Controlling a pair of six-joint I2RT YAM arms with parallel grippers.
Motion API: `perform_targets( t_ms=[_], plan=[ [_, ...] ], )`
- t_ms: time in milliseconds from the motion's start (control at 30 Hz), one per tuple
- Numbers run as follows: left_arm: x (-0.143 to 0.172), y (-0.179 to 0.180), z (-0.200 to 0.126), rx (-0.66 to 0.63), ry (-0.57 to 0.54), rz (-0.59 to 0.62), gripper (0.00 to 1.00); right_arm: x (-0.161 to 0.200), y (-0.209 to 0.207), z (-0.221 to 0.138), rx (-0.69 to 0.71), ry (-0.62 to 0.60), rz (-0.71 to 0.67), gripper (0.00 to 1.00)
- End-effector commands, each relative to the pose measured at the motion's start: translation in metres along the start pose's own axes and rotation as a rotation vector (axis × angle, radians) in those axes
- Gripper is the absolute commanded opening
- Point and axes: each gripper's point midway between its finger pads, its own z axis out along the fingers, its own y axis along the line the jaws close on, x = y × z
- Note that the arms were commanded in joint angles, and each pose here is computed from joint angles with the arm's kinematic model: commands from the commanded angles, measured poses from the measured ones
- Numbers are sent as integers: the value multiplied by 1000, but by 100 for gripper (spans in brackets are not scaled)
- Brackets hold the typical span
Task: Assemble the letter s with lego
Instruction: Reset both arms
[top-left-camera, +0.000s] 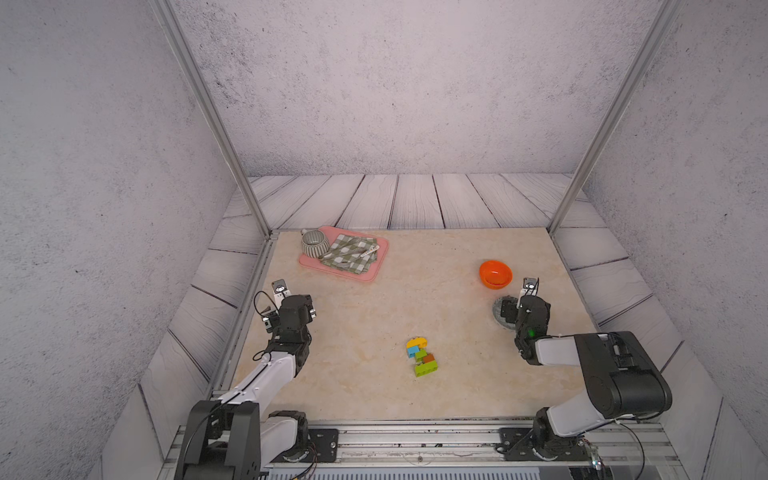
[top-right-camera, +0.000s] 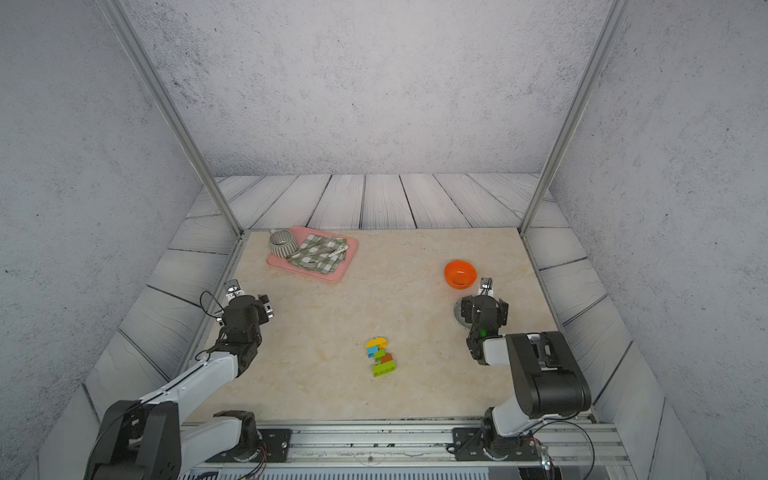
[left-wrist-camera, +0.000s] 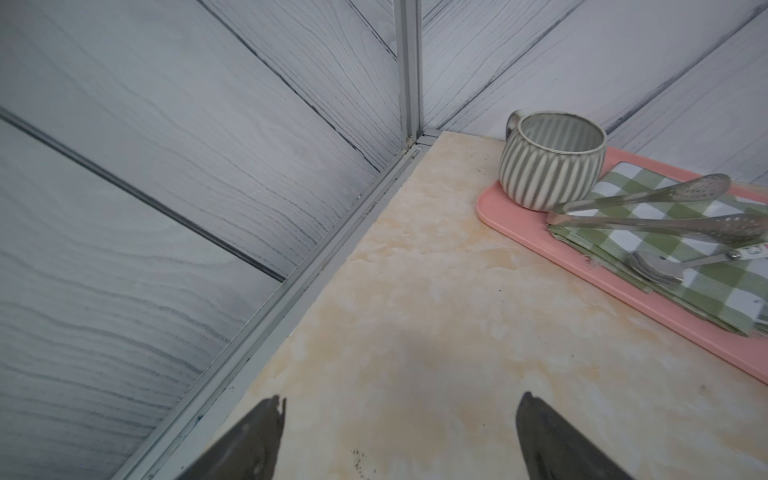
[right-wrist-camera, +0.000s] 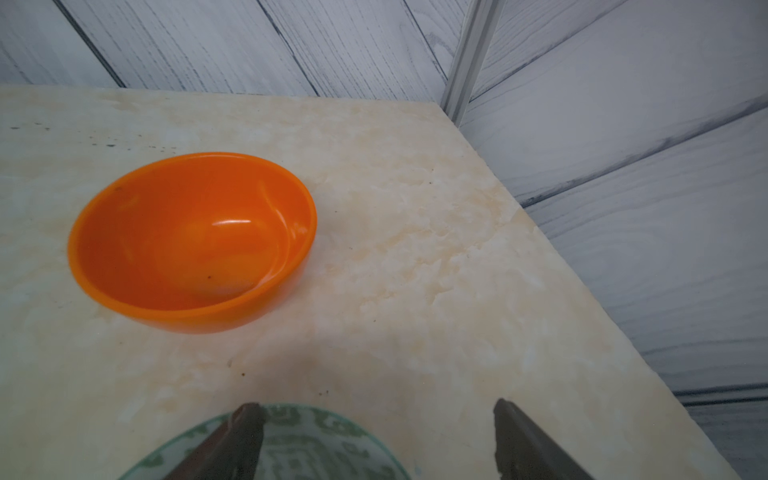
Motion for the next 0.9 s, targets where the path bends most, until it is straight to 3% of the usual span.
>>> perform_targets(
  t_ms=[0,167,300,367,467,533,600,700,867],
  plan=[
    [-18,11,7,-72,-131,-42,93,-20,2,6,-44,-39,62,90],
    [-13,-12,21,23,-188,-28,91,-19,0,8,-45,-21,71,91],
    [-7,-46,30,179,-105,81,88,-18,-1,9,-40,-17,68,93],
    [-5,-52,42,176,-148,82,88,-18,-1,9,-40,-17,68,95],
    [2,-51,46,181,-36,90,99,-18,-2,9,-39,-17,68,99],
    [-2,-49,49,175,-105,72,99,-19,-1,8,-42,-20,67,99],
    [4,-48,49,169,-30,85,99,-19,-1,8,-43,-21,65,99],
    [1,-49,48,174,-72,79,99,-19,-1,8,-41,-21,66,99],
    [1,-48,48,172,-52,82,99,-18,-1,8,-41,-18,65,99]
  ],
)
